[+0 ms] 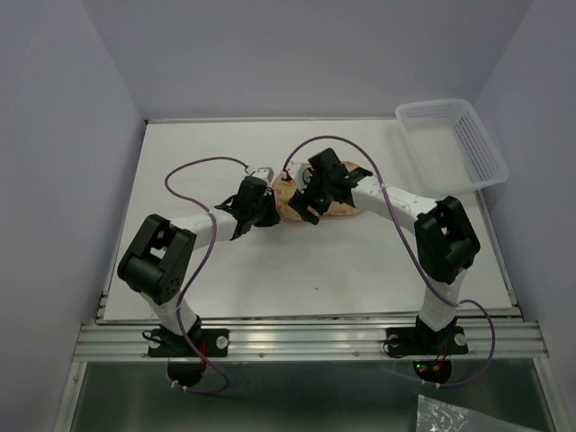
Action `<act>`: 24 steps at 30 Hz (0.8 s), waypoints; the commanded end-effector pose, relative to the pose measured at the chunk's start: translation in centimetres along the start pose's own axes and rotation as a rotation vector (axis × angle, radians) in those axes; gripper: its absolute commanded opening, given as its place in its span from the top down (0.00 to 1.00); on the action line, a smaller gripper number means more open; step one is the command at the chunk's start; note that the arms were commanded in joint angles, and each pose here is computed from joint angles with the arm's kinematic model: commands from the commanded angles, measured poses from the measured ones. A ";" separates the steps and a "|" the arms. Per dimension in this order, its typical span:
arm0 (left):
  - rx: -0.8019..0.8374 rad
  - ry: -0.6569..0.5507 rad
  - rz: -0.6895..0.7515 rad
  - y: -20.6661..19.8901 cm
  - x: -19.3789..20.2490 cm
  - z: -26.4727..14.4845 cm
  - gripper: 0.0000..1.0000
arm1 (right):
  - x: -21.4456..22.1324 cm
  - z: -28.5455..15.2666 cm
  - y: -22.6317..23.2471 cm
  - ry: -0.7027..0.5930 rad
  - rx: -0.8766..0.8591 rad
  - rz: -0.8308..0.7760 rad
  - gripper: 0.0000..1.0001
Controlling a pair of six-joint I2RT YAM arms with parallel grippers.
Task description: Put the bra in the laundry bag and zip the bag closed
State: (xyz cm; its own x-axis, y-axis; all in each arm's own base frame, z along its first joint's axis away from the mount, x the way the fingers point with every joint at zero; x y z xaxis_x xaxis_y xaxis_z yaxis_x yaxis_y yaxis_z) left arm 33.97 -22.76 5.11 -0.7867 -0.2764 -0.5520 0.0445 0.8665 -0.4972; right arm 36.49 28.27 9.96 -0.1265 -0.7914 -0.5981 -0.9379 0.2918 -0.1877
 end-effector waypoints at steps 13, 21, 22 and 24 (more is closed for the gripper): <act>0.242 0.064 -0.075 -6.0 0.8 -3.6 1.00 | -3.8 1.1 3.7 -0.230 0.226 -0.140 0.35; 0.305 0.109 -0.068 -6.8 1.7 -4.9 1.00 | -3.7 1.4 2.2 -0.281 0.346 -0.143 0.43; 0.308 0.113 -0.068 -6.8 1.8 -5.0 1.00 | -3.8 1.4 2.2 -0.289 0.345 -0.142 0.48; 0.318 0.126 -0.064 -6.9 2.1 -5.2 1.00 | -3.7 1.6 2.1 -0.298 0.361 -0.142 0.56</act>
State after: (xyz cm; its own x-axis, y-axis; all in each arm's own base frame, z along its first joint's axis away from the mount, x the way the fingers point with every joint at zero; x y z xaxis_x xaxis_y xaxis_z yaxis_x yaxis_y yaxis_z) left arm 30.10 -25.97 8.37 -0.8556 -0.2870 -0.4308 0.0919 0.7348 -0.6721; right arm 33.61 31.47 7.95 0.0730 -0.7324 -0.6770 -0.8316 0.3301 -0.4467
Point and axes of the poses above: each gripper's point midway between its finger pads, its own z axis out along the fingers, its own y axis along the line the jaws close on, x = y × z, the point moved 1 cm from there along -z, back along the fingers, and after that the axes turned 12 degrees about -z, right-handed, at the moved point
